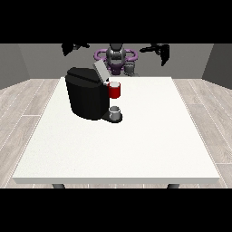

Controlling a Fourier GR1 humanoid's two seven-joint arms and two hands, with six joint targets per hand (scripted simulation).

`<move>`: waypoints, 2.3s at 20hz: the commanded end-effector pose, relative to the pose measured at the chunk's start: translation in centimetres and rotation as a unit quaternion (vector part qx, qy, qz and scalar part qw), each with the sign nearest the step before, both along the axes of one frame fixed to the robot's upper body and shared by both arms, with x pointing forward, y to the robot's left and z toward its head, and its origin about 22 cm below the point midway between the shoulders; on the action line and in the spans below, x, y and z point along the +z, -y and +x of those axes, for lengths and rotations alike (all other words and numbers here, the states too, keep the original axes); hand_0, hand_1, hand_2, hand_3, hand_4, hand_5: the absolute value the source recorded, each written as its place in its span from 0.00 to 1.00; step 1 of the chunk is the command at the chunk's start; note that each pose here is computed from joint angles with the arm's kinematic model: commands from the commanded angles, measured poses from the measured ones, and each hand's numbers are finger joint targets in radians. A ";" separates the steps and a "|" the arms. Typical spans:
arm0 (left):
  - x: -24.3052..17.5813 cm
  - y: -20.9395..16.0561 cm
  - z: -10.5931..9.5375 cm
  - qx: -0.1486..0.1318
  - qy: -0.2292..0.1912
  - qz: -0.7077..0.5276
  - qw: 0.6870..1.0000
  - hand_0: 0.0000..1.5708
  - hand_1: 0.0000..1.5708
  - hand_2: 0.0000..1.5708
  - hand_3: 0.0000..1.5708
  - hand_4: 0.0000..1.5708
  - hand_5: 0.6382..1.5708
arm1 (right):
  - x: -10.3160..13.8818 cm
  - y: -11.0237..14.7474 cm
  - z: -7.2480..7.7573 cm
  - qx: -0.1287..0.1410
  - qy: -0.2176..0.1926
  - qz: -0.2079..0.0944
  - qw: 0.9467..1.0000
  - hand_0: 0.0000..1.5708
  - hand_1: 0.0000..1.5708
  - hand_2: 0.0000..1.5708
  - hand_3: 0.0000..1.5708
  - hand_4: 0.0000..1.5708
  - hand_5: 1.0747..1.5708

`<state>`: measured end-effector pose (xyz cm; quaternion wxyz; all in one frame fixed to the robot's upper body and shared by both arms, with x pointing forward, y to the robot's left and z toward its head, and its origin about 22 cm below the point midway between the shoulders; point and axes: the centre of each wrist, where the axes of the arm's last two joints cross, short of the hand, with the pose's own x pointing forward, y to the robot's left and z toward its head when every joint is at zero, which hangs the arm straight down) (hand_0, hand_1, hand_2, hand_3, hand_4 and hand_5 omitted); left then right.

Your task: Insert the coffee pod into the coffee machine and close the lid

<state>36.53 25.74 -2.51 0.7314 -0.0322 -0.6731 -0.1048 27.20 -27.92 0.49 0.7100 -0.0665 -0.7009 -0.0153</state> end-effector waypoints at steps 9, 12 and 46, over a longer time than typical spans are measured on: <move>-0.9 0.7 -2.7 -0.009 -0.002 -0.060 0.998 0.00 0.00 0.00 0.00 0.14 1.00 | 6.6 -3.0 3.7 0.087 0.039 -0.030 0.995 0.00 0.00 0.00 0.00 0.09 1.00; -1.4 3.3 -4.1 -0.026 -0.005 -0.058 0.998 0.00 0.00 0.00 0.00 0.00 1.00 | 4.5 -3.3 4.2 0.075 0.034 -0.048 0.995 0.00 0.00 0.00 0.00 0.14 1.00; 4.9 -0.8 -5.8 0.032 0.109 -0.041 0.993 0.00 0.00 0.00 0.00 0.00 1.00 | 7.7 -7.2 11.6 0.139 0.084 -0.043 0.986 0.00 0.00 0.00 0.00 0.03 1.00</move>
